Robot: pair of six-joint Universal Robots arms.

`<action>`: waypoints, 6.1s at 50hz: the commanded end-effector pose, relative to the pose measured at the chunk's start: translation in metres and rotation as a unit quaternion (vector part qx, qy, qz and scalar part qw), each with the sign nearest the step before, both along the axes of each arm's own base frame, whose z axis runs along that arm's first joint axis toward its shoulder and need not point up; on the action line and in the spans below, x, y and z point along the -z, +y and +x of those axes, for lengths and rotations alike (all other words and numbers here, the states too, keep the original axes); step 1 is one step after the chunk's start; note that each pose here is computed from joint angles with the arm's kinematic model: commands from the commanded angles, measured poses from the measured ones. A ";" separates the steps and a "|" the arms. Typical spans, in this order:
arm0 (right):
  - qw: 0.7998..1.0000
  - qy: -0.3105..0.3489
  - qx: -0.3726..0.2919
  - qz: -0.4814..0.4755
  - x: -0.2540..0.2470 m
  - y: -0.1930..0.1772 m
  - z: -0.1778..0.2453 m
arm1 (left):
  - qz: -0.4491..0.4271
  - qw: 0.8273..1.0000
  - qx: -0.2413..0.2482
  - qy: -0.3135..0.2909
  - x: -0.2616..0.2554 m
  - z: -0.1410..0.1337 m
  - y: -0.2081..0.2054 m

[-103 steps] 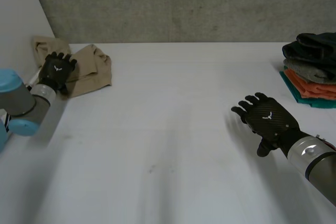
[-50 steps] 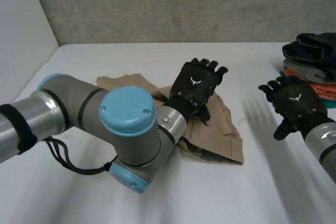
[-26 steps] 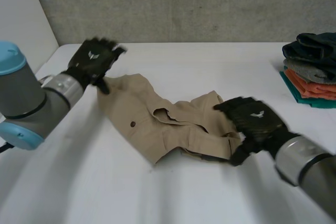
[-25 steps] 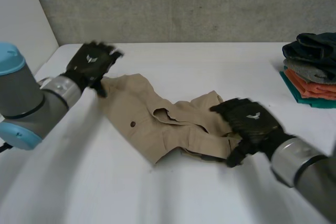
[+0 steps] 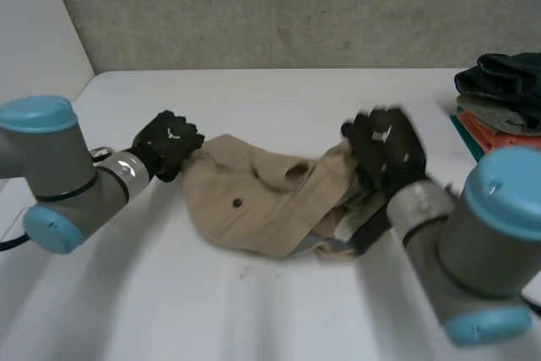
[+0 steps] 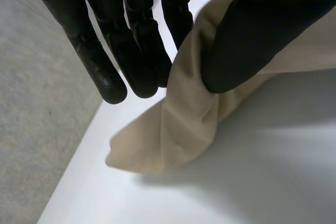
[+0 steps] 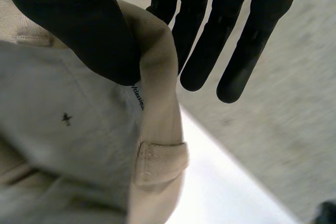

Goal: Fold the laundry.

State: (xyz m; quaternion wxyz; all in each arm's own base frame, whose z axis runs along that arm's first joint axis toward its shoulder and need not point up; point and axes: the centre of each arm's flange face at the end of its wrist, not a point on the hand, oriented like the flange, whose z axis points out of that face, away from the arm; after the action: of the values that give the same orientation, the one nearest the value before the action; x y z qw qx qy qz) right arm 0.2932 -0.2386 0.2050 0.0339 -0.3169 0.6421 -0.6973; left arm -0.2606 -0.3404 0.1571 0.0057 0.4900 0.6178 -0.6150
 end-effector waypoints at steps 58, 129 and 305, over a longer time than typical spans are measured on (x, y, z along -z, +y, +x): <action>0.980 0.143 -0.032 0.133 0.069 -0.024 -0.072 | 0.138 0.985 -0.084 0.059 0.032 -0.036 0.130; 0.996 -0.025 0.056 -0.057 -0.090 -0.135 -0.038 | -0.182 0.937 -0.079 0.289 -0.165 -0.069 -0.003; 0.958 0.186 -0.039 0.216 0.032 -0.040 -0.102 | 0.088 0.988 -0.095 0.088 -0.013 -0.055 0.113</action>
State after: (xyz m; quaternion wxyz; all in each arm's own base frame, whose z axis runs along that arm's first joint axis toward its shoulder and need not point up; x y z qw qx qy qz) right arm 0.1903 -0.2700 0.1821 0.0071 -0.4520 0.7545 -0.4758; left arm -0.3092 -0.2184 0.1760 -0.0345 0.3720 0.7109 -0.5959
